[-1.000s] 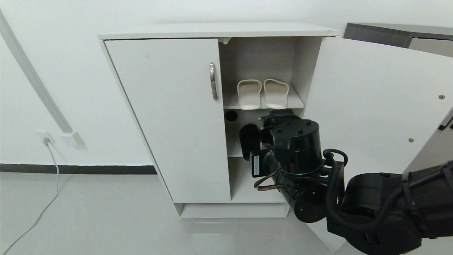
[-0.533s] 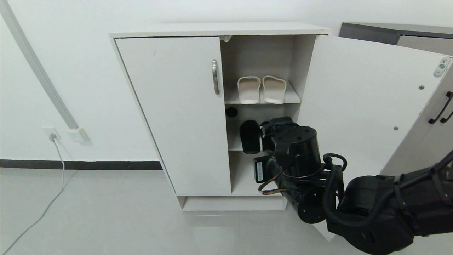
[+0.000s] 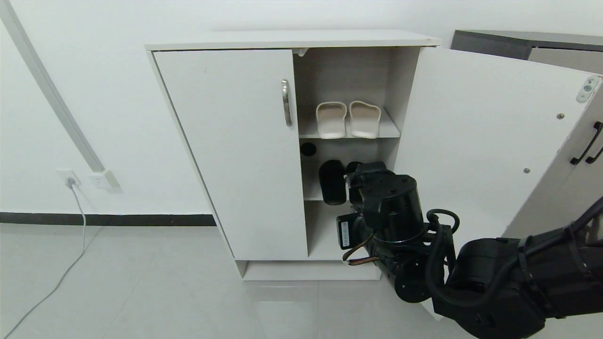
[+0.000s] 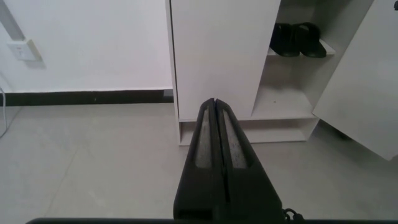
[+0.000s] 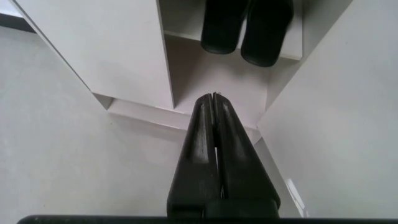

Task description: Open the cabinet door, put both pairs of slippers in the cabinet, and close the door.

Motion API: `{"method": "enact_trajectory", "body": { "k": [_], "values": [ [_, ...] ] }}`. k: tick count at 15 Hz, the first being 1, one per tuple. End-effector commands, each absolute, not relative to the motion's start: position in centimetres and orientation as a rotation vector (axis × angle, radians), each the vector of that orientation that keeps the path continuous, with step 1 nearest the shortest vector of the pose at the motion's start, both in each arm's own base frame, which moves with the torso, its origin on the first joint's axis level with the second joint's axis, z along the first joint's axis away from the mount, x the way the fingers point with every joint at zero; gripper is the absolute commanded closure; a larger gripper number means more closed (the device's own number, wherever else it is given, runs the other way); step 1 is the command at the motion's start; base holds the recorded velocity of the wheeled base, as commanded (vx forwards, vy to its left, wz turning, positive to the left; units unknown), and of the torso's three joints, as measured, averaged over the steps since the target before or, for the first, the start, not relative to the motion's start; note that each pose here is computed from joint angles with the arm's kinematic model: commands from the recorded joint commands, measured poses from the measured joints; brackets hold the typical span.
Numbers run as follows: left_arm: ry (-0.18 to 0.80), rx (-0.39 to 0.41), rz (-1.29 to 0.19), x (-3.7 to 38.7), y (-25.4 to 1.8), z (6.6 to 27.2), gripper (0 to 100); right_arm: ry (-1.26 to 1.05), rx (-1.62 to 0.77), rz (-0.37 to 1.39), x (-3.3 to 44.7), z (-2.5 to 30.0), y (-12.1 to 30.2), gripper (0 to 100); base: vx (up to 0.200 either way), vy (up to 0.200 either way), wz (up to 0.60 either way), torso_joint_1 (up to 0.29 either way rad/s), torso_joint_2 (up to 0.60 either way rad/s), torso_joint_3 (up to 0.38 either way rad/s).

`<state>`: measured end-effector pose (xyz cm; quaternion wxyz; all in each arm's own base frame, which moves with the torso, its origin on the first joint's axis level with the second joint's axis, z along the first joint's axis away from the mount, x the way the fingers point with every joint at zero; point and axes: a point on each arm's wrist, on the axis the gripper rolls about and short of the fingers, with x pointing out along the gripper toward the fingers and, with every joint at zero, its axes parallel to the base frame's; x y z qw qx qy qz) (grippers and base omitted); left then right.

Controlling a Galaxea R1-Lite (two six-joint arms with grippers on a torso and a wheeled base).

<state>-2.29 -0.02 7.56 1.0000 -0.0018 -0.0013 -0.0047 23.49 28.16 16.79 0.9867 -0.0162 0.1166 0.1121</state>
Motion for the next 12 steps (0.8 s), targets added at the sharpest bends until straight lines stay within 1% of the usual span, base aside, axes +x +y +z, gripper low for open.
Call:
{"method": "enact_trajectory", "body": {
  "k": [1,9,12],
  "values": [
    [-0.002,-0.003,-0.009,-2.28,-0.02,7.56,100,0.239,-0.035,0.222,23.63,16.50,28.20,100,0.000,0.000,0.00,0.000,0.00,0.000],
    [-0.002,-0.003,-0.011,-2.28,-0.02,7.56,100,0.238,-0.034,0.210,23.99,16.47,27.93,100,0.000,0.000,0.00,0.000,0.00,0.000],
    [0.000,-0.003,-0.011,-2.28,-0.02,7.55,100,0.238,-0.036,0.210,23.99,16.47,27.93,100,0.000,0.000,0.00,0.002,-0.16,-0.286]
  ]
}}
